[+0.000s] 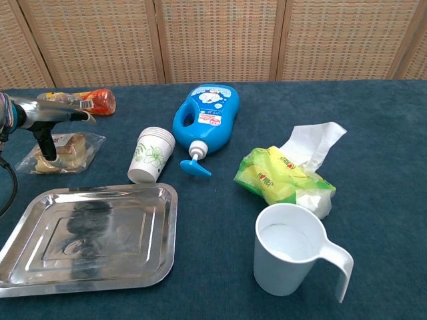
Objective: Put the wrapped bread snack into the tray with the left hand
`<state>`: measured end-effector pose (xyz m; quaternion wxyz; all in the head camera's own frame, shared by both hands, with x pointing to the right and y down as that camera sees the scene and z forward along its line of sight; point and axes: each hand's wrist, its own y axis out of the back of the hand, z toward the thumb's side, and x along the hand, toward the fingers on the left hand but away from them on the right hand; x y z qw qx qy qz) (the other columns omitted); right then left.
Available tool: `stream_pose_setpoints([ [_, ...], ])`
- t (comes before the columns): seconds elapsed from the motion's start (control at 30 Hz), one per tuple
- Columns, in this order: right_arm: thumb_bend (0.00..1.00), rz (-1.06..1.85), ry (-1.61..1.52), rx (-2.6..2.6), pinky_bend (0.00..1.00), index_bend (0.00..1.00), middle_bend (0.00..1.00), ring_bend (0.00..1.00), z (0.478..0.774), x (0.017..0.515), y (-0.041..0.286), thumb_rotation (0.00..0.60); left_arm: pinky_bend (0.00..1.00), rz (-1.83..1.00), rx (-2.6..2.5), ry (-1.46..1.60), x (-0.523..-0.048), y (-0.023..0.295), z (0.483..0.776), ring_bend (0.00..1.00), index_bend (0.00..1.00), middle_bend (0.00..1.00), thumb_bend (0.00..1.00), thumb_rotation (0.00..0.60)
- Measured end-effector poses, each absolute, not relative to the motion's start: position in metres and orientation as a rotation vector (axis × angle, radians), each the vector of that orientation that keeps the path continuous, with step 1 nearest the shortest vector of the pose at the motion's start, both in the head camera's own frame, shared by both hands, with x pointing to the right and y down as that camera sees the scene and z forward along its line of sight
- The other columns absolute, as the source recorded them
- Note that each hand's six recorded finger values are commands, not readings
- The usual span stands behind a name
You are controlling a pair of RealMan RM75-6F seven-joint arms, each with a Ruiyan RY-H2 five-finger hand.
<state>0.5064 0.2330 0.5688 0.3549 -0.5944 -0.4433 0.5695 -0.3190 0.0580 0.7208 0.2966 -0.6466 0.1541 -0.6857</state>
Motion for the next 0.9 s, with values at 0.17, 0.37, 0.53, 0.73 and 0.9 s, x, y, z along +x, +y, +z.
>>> stream_pose_setpoints([
  [0.17, 0.13, 1.468, -1.154, -1.531, 0.0, 0.0, 0.0, 0.0, 0.566, 0.508, 0.235, 0.6, 0.0, -1.832, -1.708, 0.413, -0.32, 0.062, 0.721, 0.0, 0.0, 0.0, 0.3, 0.6],
  [0.37, 0.13, 1.47, -1.156, -1.535, 0.0, 0.0, 0.0, 0.0, 0.567, 0.508, 0.236, 0.6, 0.0, -1.836, -1.702, 0.419, -0.323, 0.064, 0.72, 0.0, 0.05, 0.0, 0.34, 0.6],
  [0.53, 0.13, 1.469, -1.156, -1.539, 0.0, 0.0, 0.0, 0.0, 0.568, 0.509, 0.237, 0.6, 0.0, -1.846, -1.698, 0.433, -0.328, 0.065, 0.719, 0.0, 0.12, 0.0, 0.43, 0.6],
  [0.73, 0.13, 1.46, -1.166, -1.529, 0.0, 0.0, 0.0, 0.0, 0.565, 0.51, 0.237, 0.6, 0.0, -1.854, -1.703, 0.435, -0.33, 0.067, 0.72, 0.0, 0.12, 0.0, 0.46, 0.6],
  [0.9, 0.13, 1.457, -1.168, -1.528, 0.0, 0.0, 0.0, 0.0, 0.564, 0.51, 0.238, 0.6, 0.0, -1.859, -1.709, 0.433, -0.331, 0.069, 0.722, 0.0, 0.12, 0.0, 0.46, 0.6],
])
